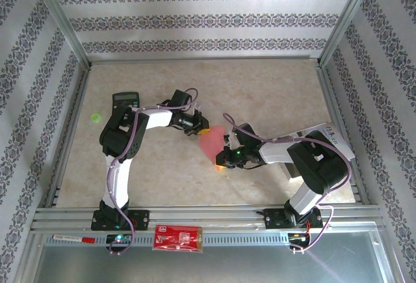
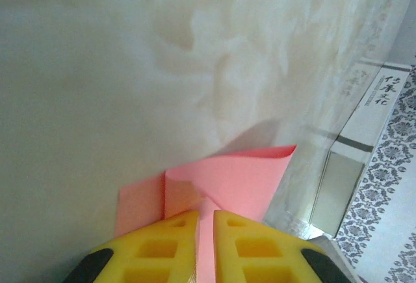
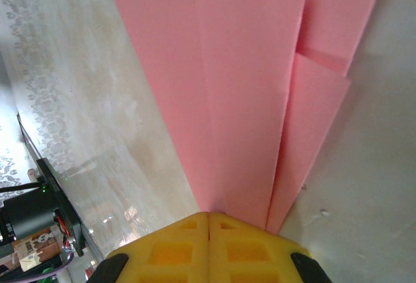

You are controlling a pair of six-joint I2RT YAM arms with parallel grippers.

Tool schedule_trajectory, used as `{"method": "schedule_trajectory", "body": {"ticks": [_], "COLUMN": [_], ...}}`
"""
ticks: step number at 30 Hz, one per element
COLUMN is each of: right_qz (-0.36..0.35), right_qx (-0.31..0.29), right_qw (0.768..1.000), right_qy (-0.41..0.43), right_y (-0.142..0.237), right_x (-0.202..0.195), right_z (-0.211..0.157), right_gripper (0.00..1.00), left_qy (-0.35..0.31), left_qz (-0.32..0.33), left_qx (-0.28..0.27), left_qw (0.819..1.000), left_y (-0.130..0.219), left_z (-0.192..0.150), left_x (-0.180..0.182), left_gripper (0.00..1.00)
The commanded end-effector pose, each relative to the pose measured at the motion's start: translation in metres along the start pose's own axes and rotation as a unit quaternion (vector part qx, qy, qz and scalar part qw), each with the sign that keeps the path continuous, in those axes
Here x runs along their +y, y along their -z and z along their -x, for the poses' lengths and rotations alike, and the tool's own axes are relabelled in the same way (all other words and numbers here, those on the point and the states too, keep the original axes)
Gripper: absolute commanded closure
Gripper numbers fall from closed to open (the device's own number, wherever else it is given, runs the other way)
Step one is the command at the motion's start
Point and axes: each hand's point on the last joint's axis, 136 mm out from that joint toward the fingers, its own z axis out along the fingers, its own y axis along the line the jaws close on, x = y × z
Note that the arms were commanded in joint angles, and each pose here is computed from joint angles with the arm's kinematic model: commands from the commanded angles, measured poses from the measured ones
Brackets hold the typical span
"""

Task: Fold a paper plane with a square sheet of paper (pick it up from the middle)
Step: Fourth fold the wing at the center of the table.

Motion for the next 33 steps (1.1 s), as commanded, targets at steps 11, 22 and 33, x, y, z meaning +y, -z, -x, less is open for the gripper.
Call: {"method": "schedule_trajectory", "body": {"ticks": [11,22,33], "right_qz": [-0.185,-0.081,-0.058], "right_qx": [0.077,0.076,-0.090], "right_qw": [0.976,0.994,0.990], "right_qy": [-0.087,0.002,0.088], "right_y": [0.010,0.017,0.065], "right_x": [-0.099,-0.042,0.017], "right_z": [-0.071,-0.058,0.020], "right_gripper": [1.00,1.00,0.73], "left_qy": [0.002,-0.015,-0.022], "left_qz": [0.031,-0.009,-0.037], "left_qx": [-0.058,-0.104,-0.085], "left_qw": [0.998,0.994,0.995], "left_y": [0.018,0.063,0.068], "left_z": [0.064,0.047,-0.042], "left_x": [0.027,-0.008,-0.009], "left_gripper": [0.84,0.77,0.66]}}
